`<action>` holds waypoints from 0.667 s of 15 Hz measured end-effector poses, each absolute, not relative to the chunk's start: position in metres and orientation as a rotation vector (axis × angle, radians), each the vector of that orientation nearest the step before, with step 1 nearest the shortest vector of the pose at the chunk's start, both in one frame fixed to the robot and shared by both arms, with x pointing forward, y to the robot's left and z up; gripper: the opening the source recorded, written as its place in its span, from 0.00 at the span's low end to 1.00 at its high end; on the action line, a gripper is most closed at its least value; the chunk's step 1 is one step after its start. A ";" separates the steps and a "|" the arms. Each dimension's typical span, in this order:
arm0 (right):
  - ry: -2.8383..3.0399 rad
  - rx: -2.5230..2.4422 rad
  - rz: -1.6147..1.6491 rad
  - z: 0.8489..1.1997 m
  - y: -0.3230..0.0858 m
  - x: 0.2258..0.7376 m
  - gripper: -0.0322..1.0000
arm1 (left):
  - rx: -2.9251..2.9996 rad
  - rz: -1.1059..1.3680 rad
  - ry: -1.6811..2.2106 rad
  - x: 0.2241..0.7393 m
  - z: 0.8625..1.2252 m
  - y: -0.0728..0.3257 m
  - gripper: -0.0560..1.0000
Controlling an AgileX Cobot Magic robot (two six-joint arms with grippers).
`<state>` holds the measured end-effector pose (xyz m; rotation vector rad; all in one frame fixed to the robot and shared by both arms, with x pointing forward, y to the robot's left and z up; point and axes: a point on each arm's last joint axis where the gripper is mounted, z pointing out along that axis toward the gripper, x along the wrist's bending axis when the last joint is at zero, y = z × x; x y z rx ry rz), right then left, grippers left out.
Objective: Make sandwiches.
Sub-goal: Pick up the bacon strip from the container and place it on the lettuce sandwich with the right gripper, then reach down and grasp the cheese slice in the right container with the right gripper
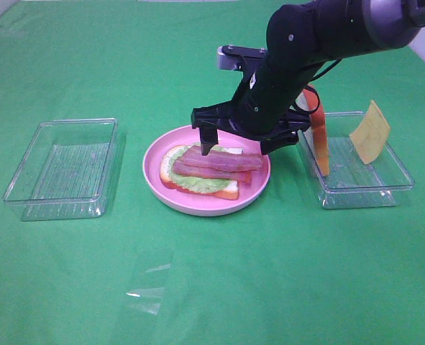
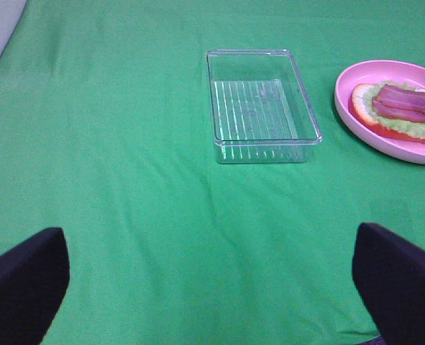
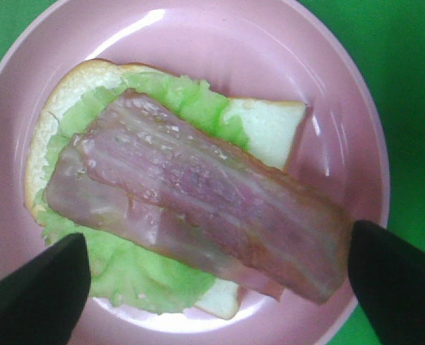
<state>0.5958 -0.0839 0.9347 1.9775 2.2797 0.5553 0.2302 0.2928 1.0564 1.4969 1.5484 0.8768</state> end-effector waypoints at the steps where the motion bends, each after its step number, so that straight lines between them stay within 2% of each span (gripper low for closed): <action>1: 2.286 1.954 0.575 0.941 -0.084 0.595 0.95 | 1.497 0.877 1.548 0.230 1.056 0.293 0.99; 3: 2.295 1.896 0.629 0.966 -0.086 0.591 0.95 | 1.497 0.877 1.548 0.230 1.056 0.293 0.99; 7: 2.341 1.664 0.758 1.055 -0.088 0.587 0.95 | 1.497 0.877 1.548 0.230 1.056 0.293 0.99; 10: 2.302 1.512 0.685 1.106 -0.098 0.591 0.95 | 1.497 0.877 1.548 0.230 1.056 0.293 0.99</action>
